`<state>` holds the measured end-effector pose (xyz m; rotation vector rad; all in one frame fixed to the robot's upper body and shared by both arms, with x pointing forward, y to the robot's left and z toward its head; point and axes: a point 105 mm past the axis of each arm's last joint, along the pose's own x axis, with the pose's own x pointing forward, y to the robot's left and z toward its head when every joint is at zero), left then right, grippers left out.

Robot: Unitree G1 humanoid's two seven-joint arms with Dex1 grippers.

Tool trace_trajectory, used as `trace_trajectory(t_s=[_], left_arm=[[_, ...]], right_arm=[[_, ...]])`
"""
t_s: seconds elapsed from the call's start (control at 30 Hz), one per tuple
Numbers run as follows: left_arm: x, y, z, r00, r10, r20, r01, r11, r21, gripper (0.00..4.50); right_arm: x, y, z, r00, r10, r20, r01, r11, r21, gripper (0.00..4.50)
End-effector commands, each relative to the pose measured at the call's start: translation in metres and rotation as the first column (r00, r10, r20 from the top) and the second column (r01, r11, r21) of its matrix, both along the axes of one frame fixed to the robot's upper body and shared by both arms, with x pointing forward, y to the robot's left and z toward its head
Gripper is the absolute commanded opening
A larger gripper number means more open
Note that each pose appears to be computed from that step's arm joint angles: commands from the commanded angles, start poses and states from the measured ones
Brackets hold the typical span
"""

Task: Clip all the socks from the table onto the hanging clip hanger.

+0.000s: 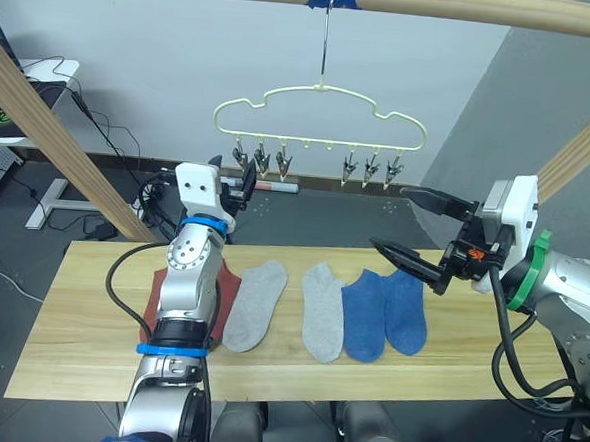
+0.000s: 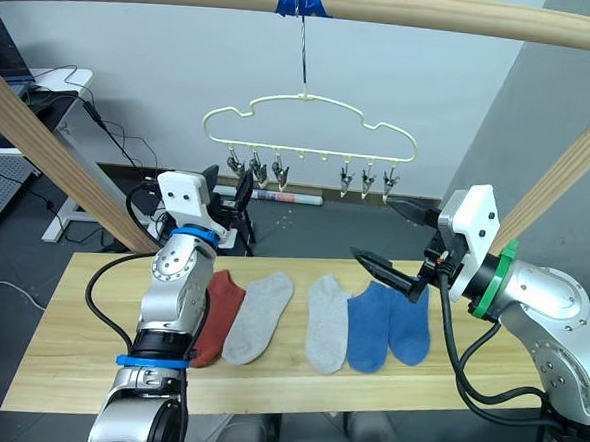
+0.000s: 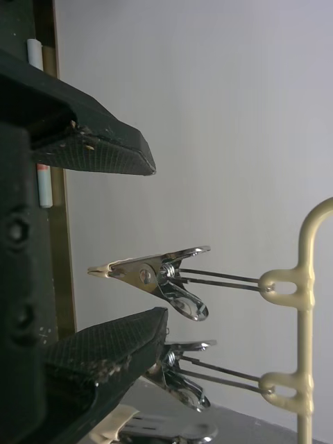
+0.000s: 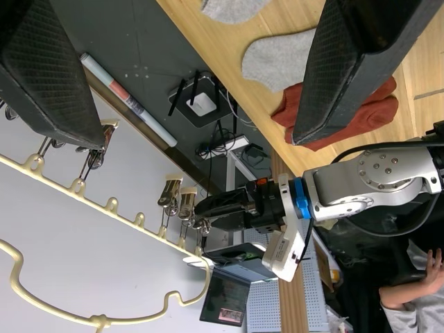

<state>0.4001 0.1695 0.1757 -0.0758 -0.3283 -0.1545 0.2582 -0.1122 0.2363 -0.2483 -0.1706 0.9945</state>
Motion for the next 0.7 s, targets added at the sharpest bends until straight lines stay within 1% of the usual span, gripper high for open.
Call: trace_trajectory(t_s=[0.03, 0.6, 0.7], left_arm=[[-0.001, -0.005, 0.022, 0.997, -0.014, 0.08, 0.014, 1.0, 0.011, 3.32], [-0.004, -0.009, 0.036, 0.991, -0.014, 0.132, 0.011, 1.0, 0.023, 3.32], [-0.005, -0.01, 0.038, 0.99, -0.013, 0.138, 0.01, 1.0, 0.026, 2.82]], right_arm=[[-0.004, -0.002, 0.011, 0.998, -0.012, 0.061, 0.012, 1.0, 0.012, 4.5], [-0.005, -0.002, 0.009, 0.999, -0.012, 0.052, 0.012, 1.0, 0.013, 4.5], [-0.005, -0.002, 0.009, 0.999, -0.012, 0.051, 0.011, 1.0, 0.013, 4.5]])
